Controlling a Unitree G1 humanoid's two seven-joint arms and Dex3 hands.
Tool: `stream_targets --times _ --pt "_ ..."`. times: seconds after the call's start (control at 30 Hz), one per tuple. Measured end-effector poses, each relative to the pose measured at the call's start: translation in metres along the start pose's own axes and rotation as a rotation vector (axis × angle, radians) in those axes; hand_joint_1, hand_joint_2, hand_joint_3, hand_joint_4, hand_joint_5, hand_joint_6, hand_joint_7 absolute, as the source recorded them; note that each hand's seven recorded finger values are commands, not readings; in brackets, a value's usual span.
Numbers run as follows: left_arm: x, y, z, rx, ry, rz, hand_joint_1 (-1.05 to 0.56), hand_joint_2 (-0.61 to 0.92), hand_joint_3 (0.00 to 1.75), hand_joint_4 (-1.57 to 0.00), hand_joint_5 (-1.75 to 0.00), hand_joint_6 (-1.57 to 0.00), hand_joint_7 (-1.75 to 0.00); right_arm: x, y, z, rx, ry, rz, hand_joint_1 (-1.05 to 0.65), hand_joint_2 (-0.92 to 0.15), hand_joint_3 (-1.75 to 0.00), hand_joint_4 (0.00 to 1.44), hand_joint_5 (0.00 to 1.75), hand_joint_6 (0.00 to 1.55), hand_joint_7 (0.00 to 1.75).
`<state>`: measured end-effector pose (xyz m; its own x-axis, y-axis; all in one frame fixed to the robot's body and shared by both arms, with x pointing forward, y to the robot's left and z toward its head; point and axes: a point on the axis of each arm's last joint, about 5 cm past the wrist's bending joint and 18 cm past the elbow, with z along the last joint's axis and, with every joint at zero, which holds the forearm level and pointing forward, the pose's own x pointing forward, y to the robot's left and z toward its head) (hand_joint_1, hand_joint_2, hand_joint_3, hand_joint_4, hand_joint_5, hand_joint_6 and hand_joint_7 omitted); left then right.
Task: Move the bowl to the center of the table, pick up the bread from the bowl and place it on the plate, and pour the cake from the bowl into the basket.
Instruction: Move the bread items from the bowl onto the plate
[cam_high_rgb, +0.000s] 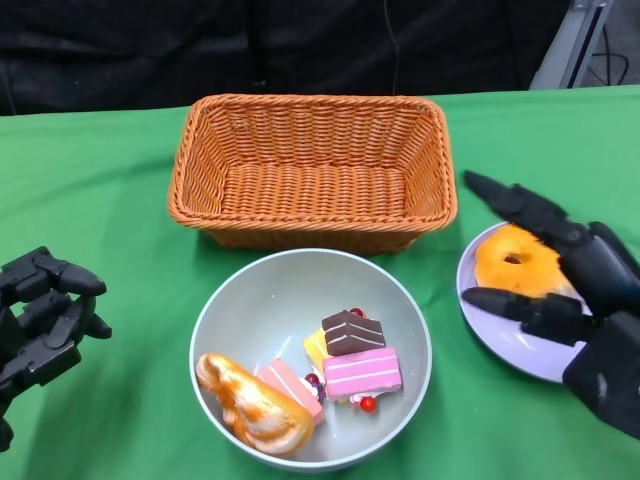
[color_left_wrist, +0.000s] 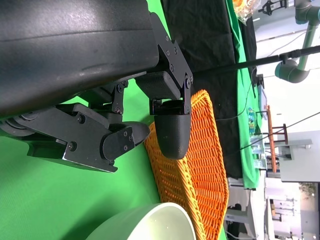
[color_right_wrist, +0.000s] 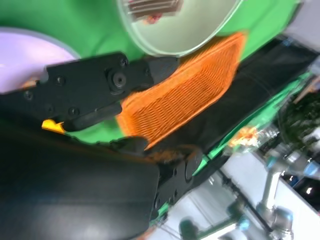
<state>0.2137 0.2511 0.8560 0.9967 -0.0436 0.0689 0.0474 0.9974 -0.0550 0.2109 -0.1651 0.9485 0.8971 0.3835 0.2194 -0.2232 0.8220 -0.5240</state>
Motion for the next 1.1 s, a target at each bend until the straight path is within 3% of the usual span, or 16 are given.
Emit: stream_targets --times 0.23,0.73,1.1 --pt "0.000 -0.001 0.000 0.019 -0.005 -0.008 -0.01 0.76 0.69 -0.70 -1.53 -0.77 -1.18 0.006 0.012 0.026 0.111 0.003 0.088 -0.63 -0.92 -0.07 0.50 0.14 0.45 0.05" --pt "0.000 -0.002 -0.002 0.034 0.001 -0.020 -0.02 0.78 0.64 -0.71 -1.51 -0.78 -1.16 0.032 0.041 0.068 0.207 0.033 0.341 -0.74 -0.92 -0.18 0.56 0.10 0.43 0.01" --pt "0.003 -0.004 -0.002 0.064 -0.008 -0.034 -0.06 0.81 0.59 -0.66 -1.49 -0.77 -1.15 0.038 0.057 0.077 0.291 0.104 0.478 -0.78 -0.92 -0.21 0.55 0.07 0.38 0.00"
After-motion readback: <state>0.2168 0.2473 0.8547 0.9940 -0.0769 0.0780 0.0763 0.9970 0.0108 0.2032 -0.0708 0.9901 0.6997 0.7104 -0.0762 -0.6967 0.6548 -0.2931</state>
